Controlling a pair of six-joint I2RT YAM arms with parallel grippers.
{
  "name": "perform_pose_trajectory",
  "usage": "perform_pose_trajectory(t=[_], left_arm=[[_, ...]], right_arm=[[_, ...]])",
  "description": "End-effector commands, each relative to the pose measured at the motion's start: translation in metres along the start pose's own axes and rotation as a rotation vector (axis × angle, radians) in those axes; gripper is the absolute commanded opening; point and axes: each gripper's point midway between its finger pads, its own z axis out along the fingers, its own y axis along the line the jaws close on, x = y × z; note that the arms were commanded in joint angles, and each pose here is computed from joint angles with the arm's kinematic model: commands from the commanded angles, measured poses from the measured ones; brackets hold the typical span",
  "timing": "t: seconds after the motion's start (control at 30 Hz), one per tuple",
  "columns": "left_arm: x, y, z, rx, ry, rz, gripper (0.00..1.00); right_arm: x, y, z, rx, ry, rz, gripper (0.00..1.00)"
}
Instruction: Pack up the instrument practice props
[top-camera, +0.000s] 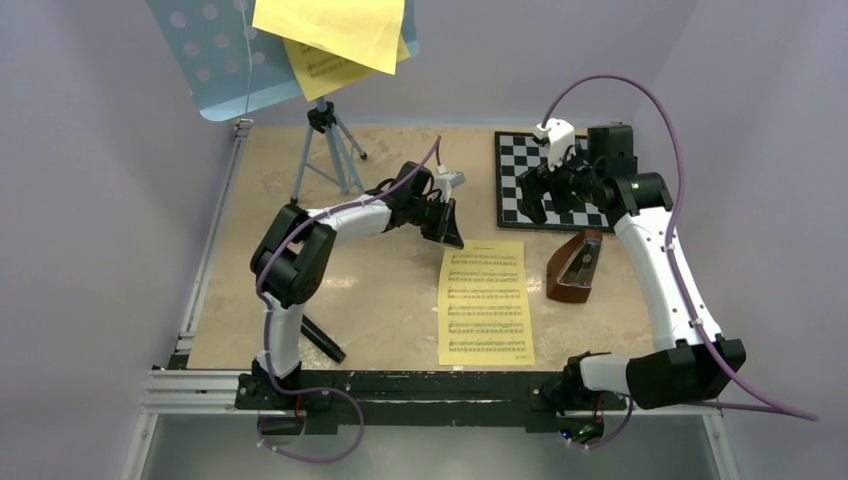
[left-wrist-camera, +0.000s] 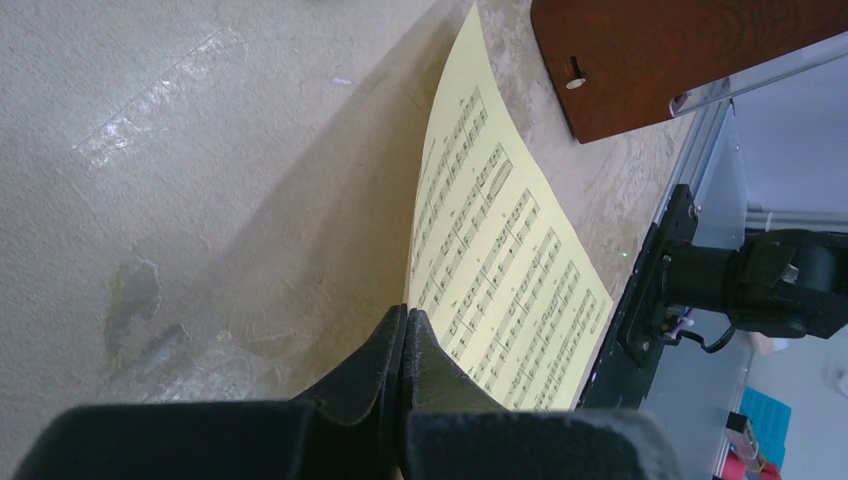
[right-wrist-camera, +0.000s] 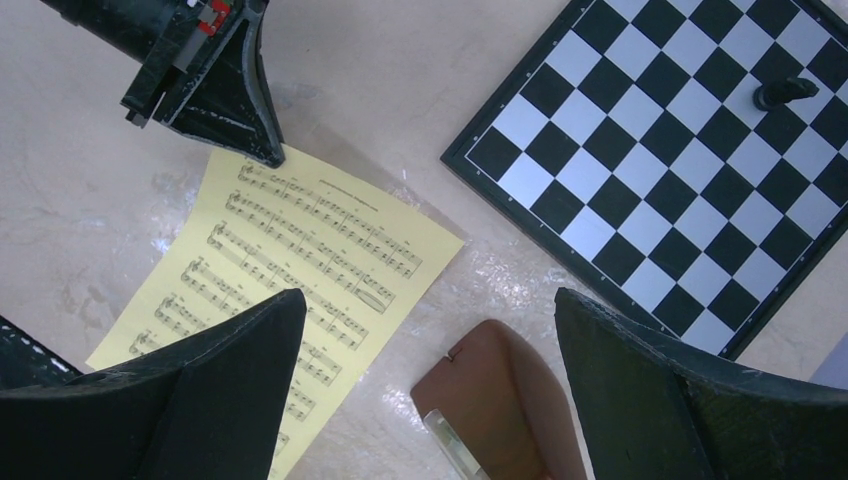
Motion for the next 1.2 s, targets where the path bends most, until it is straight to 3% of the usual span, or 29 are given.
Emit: perform_pose_trajectory(t=[0.0, 0.17, 0.37, 0.5, 0.6, 0.7, 0.8, 0.97, 1.07, 1.17], left_arm=[[-0.02, -0.005, 0.003, -0.009, -0.045, 0.01, 0.0], [-0.025, -0.004, -0.01, -0.051, -0.065, 0.017, 0.59], [-0.04, -0.014, -0.05, -0.136, -0.12, 0.213, 0.99], [-0.022, -0.017, -0.083, -0.193, -0.109, 0.422, 0.99], [-0.003, -0.033, -0.119, -0.2, -0.14, 0.665, 0.99], [0.0, -0.071, -0.174, -0.222, -0.253, 0.926, 0.99], [-0.012, -0.117, -0.25, -0.337, -0.444, 1.099, 0.99], [-0.038, -0.178, -0.372, -0.55, -0.755, 1.152, 1.0], [-0.056, -0.187, -0.431, -0.68, -0.842, 1.048, 0.98], [-0.076, -0.188, -0.479, -0.804, -0.908, 0.978, 0.93]], right_arm=[[-0.006, 0.003, -0.009, 0.001, -0.035, 0.004, 0.99], [-0.011, 0.006, -0.011, -0.019, -0.044, 0.003, 0.99], [-0.036, 0.008, -0.016, -0.051, -0.103, -0.009, 0.99], [-0.066, 0.01, -0.026, -0.074, -0.184, -0.056, 0.98], [-0.102, 0.016, -0.041, -0.092, -0.289, -0.165, 0.98], [-0.145, 0.026, -0.059, -0.102, -0.415, -0.289, 0.98], [-0.19, 0.04, -0.075, -0.106, -0.539, -0.411, 0.99], [-0.247, 0.045, -0.074, -0.053, -0.673, -0.462, 0.99], [-0.27, 0.043, -0.068, -0.07, -0.721, -0.413, 0.98], [-0.289, 0.055, -0.071, -0.124, -0.804, -0.487, 0.97]])
